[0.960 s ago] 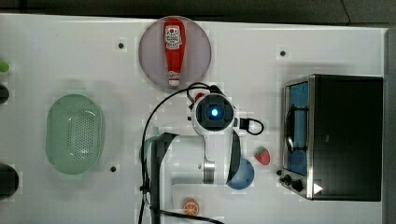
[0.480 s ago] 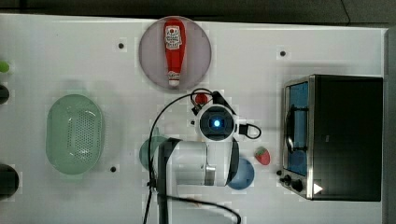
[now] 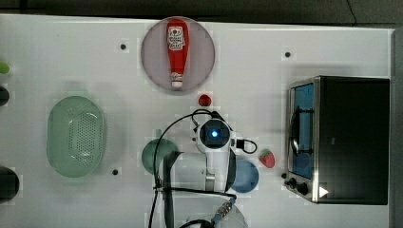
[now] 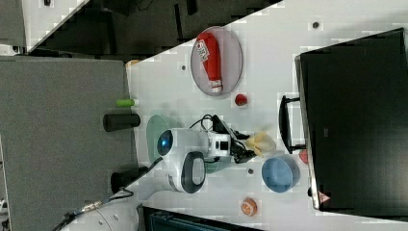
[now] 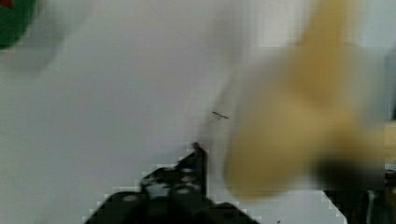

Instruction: Pick banana from table and place on oven.

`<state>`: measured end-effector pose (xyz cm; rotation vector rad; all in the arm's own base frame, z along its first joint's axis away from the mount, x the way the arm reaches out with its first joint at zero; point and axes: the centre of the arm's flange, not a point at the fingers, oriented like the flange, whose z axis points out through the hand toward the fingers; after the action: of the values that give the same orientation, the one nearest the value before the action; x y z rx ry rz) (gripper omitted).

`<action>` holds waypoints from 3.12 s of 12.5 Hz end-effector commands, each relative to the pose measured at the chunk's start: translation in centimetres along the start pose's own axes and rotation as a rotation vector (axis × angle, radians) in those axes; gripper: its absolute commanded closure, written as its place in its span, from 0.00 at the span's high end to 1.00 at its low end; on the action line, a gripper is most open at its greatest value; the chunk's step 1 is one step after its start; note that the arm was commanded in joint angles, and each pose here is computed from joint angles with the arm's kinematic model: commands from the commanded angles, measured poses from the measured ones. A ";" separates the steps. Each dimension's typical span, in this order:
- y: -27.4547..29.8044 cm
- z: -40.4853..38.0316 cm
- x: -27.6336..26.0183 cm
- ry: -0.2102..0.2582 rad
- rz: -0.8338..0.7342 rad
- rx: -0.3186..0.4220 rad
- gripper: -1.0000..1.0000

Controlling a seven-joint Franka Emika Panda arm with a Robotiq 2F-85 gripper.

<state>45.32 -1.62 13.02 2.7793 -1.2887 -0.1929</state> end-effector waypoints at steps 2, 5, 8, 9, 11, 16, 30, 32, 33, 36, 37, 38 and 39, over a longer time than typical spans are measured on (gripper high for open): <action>-1.4 -4.0 1.3 0.061 0.042 0.085 0.35; -1.3 -4.0 1.3 0.060 0.041 0.085 0.19; -1.6 -6.6 1.6 0.089 0.042 0.118 0.19; -1.6 -8.9 1.6 0.104 0.043 0.137 0.19; -1.4 -14.9 1.5 0.113 0.041 0.148 0.19; 1.1 -34.4 -0.4 0.084 0.042 0.116 0.19; 21.6 -37.0 19.7 0.078 0.007 0.111 0.19; 24.8 -35.0 22.6 0.123 -0.088 0.082 0.19; 25.7 -34.1 23.7 0.146 -0.126 0.066 0.19; 25.6 -32.4 24.9 0.159 -0.183 0.035 0.22; 25.5 -32.2 25.0 0.159 -0.185 0.032 0.32; 25.4 -32.2 25.1 0.163 -0.185 0.032 0.43; 25.3 -32.2 25.0 0.163 -0.187 0.032 0.55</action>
<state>42.54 -41.64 45.35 2.7587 -1.2118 0.0001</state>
